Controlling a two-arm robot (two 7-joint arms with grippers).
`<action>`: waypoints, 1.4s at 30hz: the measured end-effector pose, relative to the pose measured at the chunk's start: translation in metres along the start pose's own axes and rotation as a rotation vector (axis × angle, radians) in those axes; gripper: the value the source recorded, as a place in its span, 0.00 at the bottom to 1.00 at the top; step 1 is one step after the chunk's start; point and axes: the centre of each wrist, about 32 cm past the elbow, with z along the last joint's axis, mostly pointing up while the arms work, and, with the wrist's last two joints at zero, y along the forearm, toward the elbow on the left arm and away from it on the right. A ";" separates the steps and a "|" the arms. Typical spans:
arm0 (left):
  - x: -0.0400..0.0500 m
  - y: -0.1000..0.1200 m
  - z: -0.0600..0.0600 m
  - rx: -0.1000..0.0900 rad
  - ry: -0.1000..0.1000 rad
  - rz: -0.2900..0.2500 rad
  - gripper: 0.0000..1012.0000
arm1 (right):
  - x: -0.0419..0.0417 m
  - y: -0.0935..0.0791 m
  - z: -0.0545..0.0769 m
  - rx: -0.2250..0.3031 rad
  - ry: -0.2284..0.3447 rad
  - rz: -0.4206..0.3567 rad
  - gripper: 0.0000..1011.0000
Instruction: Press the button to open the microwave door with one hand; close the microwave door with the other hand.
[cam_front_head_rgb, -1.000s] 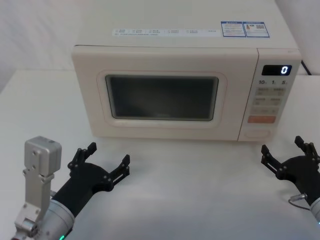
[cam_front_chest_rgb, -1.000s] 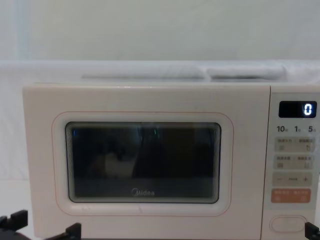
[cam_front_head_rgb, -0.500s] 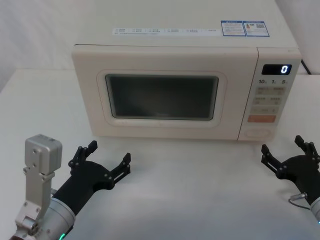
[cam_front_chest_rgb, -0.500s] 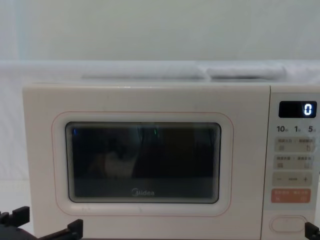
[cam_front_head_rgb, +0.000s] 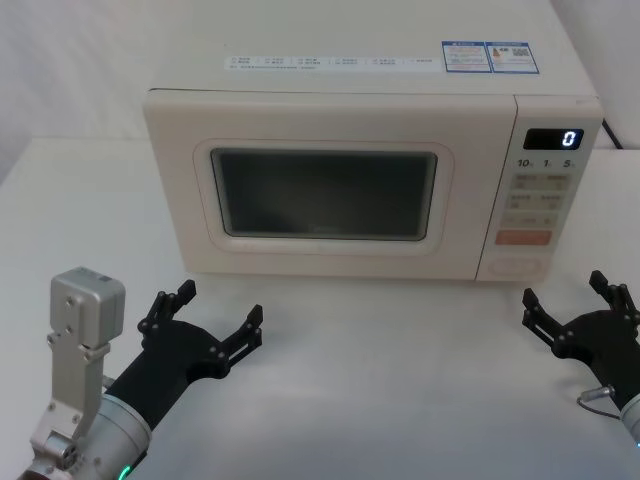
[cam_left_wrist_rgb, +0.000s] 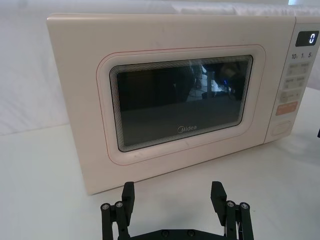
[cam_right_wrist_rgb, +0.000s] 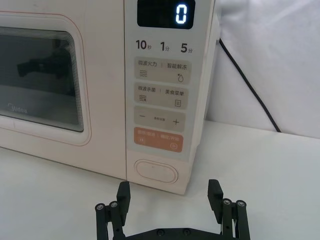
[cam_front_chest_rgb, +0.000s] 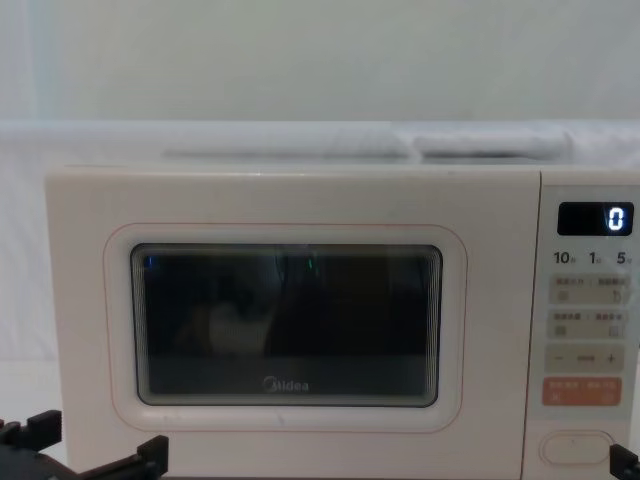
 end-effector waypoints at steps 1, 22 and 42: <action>0.0000 0.000 0.000 0.000 0.000 0.000 0.99 | 0.0000 0.000 0.000 0.000 0.000 0.000 0.99; 0.0001 0.000 0.000 -0.001 -0.001 -0.001 0.99 | 0.0000 0.000 0.000 0.000 0.000 0.000 0.99; 0.0001 0.000 0.000 -0.001 -0.001 -0.001 0.99 | 0.0000 0.000 0.000 0.000 0.000 0.000 0.99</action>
